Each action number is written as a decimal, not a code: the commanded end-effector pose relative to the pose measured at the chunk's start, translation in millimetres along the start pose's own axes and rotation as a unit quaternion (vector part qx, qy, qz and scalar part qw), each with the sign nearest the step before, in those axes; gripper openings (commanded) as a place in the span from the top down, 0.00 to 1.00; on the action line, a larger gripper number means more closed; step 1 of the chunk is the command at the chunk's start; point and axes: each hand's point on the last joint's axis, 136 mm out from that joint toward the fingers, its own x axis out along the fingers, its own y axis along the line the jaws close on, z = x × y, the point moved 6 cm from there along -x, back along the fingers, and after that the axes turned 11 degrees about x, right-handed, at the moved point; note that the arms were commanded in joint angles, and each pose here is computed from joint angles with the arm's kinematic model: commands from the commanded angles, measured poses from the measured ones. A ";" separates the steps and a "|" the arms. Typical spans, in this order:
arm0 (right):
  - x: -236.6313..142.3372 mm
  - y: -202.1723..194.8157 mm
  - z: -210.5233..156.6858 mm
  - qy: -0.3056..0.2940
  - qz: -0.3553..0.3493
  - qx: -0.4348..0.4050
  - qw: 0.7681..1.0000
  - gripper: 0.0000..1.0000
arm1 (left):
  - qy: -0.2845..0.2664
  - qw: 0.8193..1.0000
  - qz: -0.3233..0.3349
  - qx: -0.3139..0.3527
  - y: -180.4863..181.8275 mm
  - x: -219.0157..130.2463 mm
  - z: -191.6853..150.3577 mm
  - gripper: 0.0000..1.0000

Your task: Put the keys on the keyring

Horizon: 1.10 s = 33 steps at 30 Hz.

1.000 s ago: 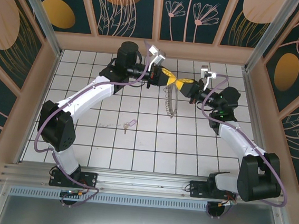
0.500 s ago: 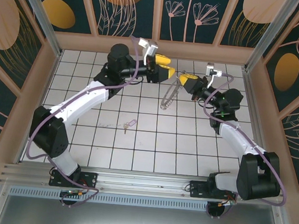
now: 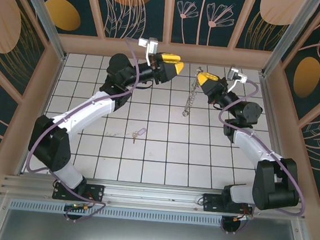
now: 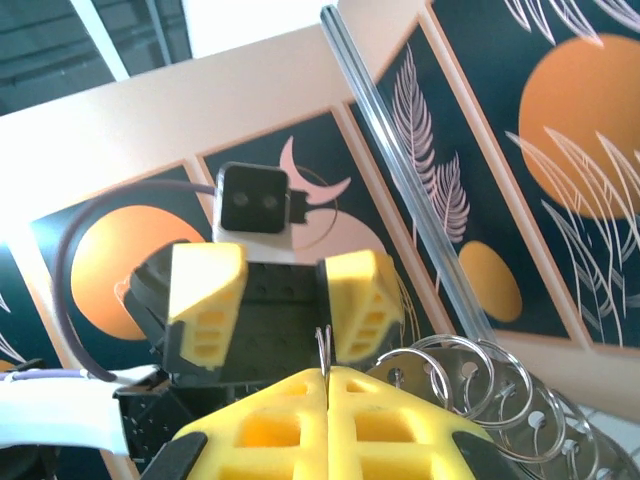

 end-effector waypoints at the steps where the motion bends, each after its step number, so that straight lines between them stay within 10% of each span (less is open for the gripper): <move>1: 6.1 28.9 16.3 -0.048 0.065 -0.051 0.995 1.00 | -0.023 0.999 -0.043 -0.007 -4.9 2.2 6.1 0.44; 33: 30.0 25.3 13.0 -0.092 0.108 -0.021 0.990 1.00 | -0.044 0.991 -0.125 -0.037 -13.9 25.8 -7.0 0.62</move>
